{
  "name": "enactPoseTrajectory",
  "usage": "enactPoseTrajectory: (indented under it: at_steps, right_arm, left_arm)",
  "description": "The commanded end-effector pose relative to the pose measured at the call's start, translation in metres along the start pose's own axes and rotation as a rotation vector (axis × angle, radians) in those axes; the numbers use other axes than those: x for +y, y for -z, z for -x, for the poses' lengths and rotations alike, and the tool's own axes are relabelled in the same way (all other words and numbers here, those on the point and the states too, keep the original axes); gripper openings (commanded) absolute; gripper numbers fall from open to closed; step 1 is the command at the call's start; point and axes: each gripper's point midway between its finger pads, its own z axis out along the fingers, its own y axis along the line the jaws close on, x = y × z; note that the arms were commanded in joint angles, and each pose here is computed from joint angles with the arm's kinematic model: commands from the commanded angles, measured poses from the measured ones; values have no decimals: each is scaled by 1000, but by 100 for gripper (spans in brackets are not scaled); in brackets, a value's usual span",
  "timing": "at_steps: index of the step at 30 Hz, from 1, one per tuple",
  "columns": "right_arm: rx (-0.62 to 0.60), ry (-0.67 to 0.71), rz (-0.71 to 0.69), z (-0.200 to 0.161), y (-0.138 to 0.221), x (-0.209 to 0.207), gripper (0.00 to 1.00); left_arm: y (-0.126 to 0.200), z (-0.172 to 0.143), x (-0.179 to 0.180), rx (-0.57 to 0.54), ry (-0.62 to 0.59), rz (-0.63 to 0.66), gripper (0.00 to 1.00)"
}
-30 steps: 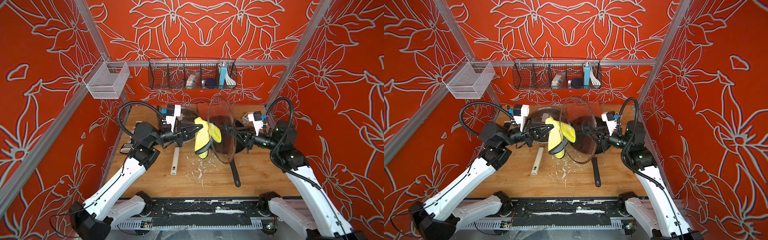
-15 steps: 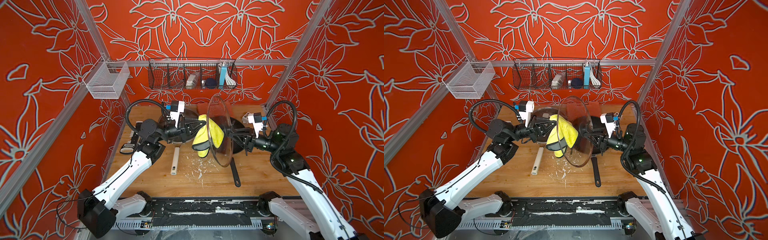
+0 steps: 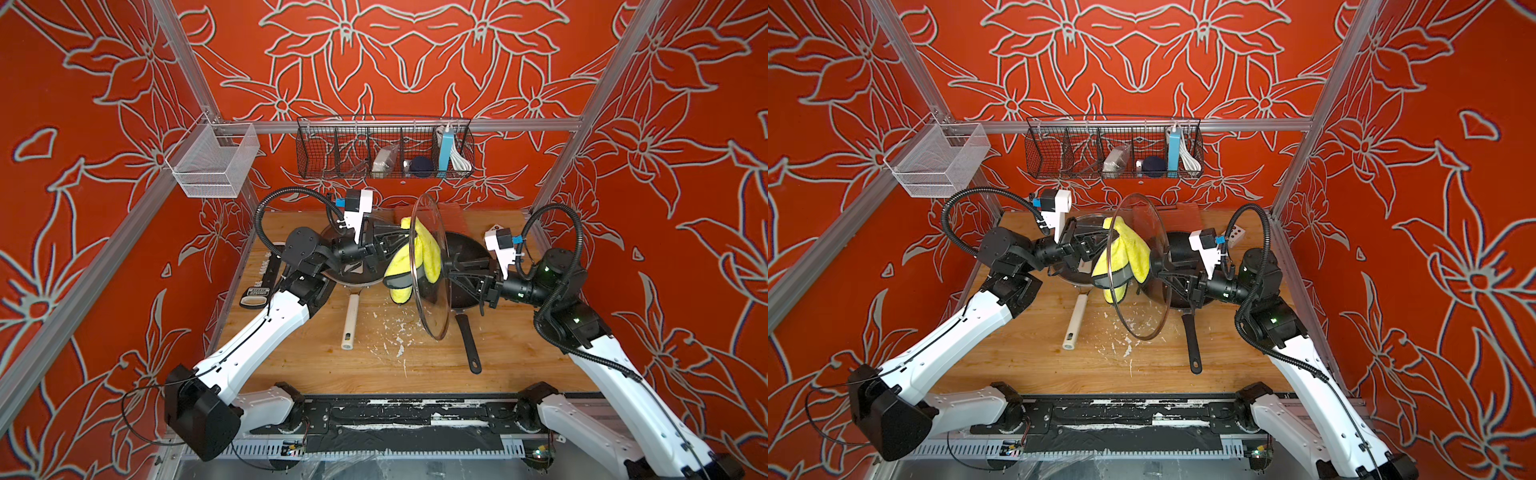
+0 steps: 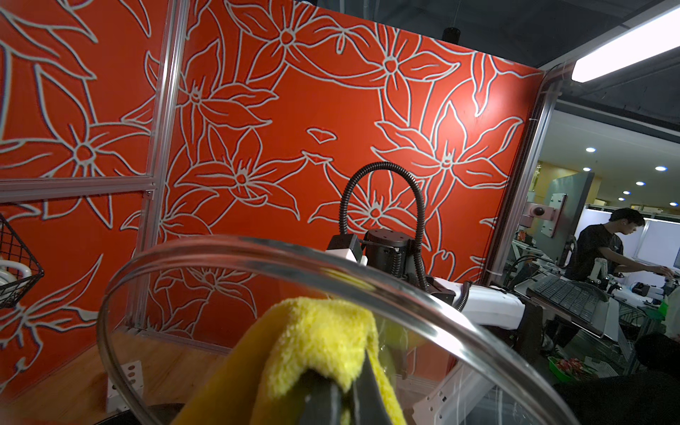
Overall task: Wipe the pot lid with a cloth
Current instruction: Wipe the pot lid.
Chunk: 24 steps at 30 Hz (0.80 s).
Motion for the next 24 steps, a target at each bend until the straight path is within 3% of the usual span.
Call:
enactPoseTrajectory:
  at_steps: [1,24]
  right_arm:
    - [-113,182,67,38,6,30,0]
    - [-230,253,127,84,-20,24,0]
  left_arm:
    - [-4,16,1,-45,-63,-10,0]
    - [-23,-21,95,-37,79,25,0]
